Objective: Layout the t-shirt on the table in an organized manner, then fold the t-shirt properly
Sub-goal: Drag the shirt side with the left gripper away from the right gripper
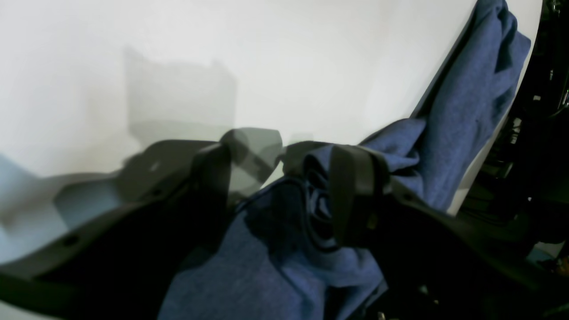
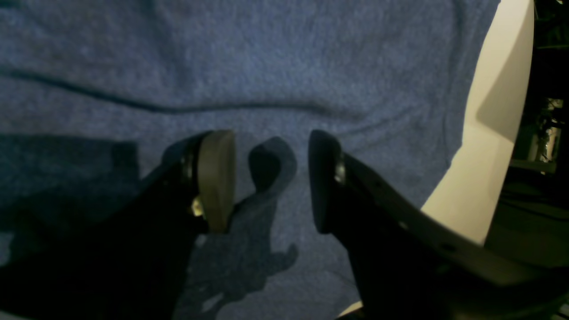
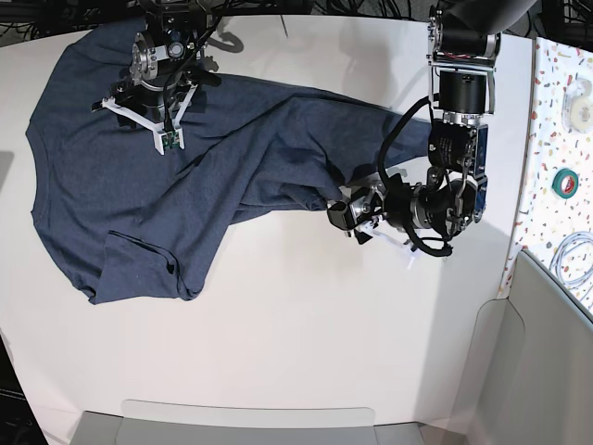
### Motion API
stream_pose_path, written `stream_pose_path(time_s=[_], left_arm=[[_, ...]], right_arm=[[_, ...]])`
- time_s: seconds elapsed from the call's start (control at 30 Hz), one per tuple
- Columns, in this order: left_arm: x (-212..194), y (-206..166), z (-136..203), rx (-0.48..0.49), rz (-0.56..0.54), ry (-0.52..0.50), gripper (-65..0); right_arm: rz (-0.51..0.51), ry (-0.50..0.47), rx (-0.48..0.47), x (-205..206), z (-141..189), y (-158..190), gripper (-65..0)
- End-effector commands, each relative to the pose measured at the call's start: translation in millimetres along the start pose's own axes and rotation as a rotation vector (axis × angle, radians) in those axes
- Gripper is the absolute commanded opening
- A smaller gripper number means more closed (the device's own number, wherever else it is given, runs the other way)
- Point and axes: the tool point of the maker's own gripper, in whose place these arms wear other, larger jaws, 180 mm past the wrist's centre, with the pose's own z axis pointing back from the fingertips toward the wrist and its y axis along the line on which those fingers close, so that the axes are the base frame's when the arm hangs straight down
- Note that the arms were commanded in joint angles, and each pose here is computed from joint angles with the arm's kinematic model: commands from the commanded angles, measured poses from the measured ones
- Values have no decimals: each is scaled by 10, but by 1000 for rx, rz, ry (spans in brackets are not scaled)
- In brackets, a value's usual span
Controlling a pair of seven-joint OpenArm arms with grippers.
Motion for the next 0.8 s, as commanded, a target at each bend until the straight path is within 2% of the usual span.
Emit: stream_pose_path(time_s=[0.0, 0.13, 0.37, 0.53, 0.6, 0.7, 0.73, 0.77], left_arm=[[5, -185, 20, -43, -16, 18, -296], [-111, -324, -89, -67, -28, 49, -296], [-346, -344, -239, -42, -79, 111, -296], [-388, -365, -288, -34, -101, 114, -312], [-322, -349, -292, -30, -99, 79, -393], [-219, -322, -280, -26, -90, 30, -602], [-180, -306, -268, -24, -88, 13, -650], [-150, -273, -249, -17, -88, 3, -650]], right_arm=[[-4, -22, -16, 59, 22, -45, -385], [11, -9, -16, 16, -14, -39, -385], [17, 0, -11, -11, -36, -12, -385], [17, -3, -11, -2, -37, -15, -385], [17, -4, -11, 1, -37, -15, -385], [17, -3, -11, -3, -39, -12, -385], [17, -3, -11, -3, -39, -12, -385], [18, -2, -10, -9, -39, -9, -385]])
